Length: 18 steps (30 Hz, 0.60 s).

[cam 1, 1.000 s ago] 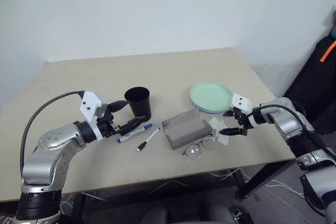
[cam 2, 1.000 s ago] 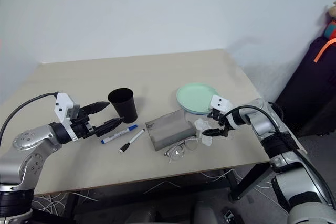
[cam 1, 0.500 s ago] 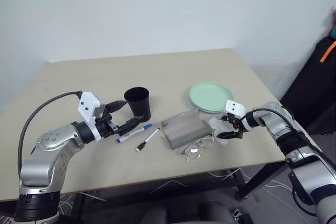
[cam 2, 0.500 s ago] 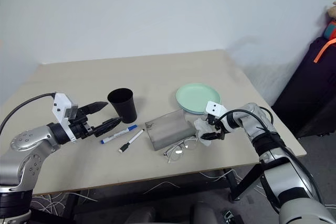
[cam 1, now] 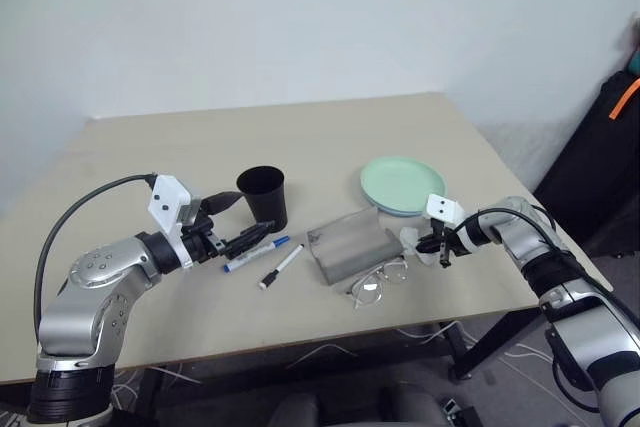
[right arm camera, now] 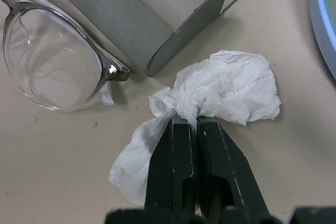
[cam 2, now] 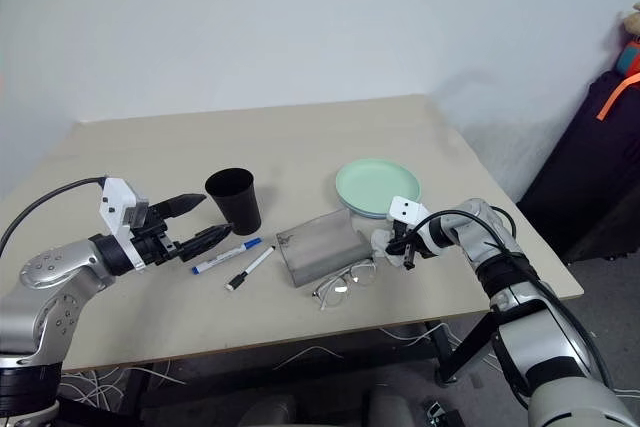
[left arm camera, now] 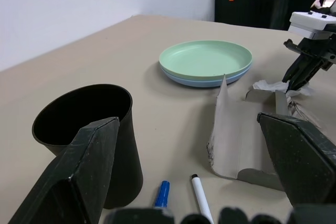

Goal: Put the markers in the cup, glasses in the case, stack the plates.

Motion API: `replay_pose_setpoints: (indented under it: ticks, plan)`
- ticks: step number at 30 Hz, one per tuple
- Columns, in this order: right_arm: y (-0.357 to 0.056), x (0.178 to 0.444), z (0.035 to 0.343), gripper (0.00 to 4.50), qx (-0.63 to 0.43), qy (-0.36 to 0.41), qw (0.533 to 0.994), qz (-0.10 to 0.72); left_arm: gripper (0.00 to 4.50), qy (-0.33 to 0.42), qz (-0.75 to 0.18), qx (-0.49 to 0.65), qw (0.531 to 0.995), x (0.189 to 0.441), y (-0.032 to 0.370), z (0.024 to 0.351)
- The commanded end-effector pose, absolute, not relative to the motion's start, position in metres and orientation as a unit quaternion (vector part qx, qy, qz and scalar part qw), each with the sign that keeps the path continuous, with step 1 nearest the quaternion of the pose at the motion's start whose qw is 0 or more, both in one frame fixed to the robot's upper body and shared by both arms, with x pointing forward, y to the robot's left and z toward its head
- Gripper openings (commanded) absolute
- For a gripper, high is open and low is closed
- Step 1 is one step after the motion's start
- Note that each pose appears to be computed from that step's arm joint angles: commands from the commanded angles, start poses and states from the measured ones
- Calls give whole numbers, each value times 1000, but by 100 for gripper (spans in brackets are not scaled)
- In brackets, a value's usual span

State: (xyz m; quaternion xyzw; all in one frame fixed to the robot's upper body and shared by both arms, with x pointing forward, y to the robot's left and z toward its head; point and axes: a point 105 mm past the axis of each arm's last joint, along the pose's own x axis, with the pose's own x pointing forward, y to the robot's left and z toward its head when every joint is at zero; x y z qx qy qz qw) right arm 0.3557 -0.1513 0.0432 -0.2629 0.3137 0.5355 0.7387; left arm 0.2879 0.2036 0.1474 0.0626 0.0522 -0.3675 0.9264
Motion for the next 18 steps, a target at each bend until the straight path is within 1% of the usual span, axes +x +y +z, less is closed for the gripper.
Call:
replay_pose_setpoints:
  ticks: [1,4,7,9,12,16,18]
  plan:
    - [-146,366,65,2,-260,281,757,530,450,28,-365,78,927,287,206,163]
    - [-150,370,70,2,-272,275,761,521,450,27,-368,79,926,287,205,165]
    - [-154,374,81,2,-276,263,768,515,450,28,-371,79,925,288,203,166]
    - [-158,378,93,2,-294,247,770,510,450,28,-378,78,922,289,198,165]
    - [-160,385,111,2,-289,222,784,503,450,26,-382,75,921,293,193,163]
    - [-152,410,139,2,-281,188,817,466,450,18,-387,74,919,297,192,170]
    - [-148,418,144,2,-280,181,824,457,450,17,-385,77,919,299,191,169]
